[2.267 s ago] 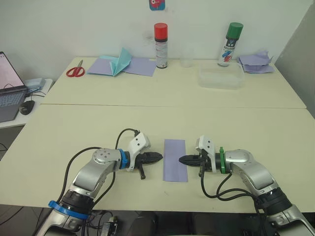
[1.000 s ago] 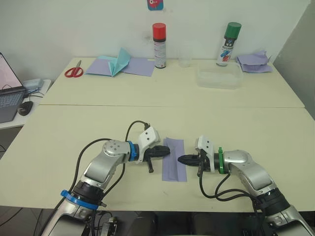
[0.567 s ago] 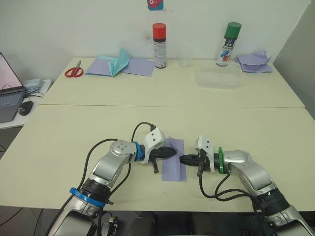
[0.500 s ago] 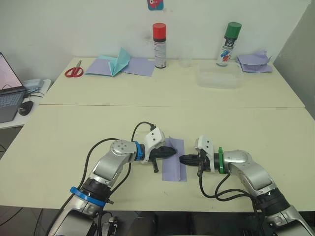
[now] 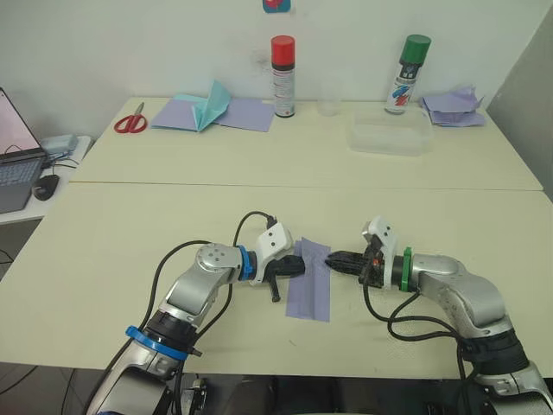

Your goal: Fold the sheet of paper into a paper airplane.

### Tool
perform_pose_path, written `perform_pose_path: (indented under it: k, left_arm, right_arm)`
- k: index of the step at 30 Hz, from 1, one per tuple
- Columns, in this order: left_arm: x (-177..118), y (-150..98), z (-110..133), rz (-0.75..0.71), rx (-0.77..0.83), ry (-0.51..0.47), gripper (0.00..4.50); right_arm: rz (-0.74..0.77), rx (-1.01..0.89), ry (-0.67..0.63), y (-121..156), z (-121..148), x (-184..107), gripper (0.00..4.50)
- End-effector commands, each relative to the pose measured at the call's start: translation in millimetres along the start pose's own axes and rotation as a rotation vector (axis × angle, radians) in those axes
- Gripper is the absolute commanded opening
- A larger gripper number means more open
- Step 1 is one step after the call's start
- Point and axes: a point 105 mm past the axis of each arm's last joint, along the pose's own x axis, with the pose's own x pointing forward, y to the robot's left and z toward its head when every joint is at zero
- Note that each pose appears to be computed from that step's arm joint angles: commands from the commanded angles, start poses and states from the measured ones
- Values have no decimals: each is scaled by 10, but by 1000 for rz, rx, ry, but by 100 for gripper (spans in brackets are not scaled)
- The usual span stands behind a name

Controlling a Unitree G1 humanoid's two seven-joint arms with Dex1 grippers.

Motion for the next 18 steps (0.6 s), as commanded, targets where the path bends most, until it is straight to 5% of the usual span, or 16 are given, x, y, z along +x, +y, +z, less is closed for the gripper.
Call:
perform_pose_path:
  k: [1,4,18]
  left_arm:
    - [20,10,113,-6,36,-30,0]
    - [35,6,170,-12,34,-56,0]
    - [75,-28,230,-21,22,-98,0]
  right_arm:
    - [-5,25,-38,108,204,30,237]
    - [-37,133,-22,110,180,70,342]
    - [-56,276,85,204,19,41,342]
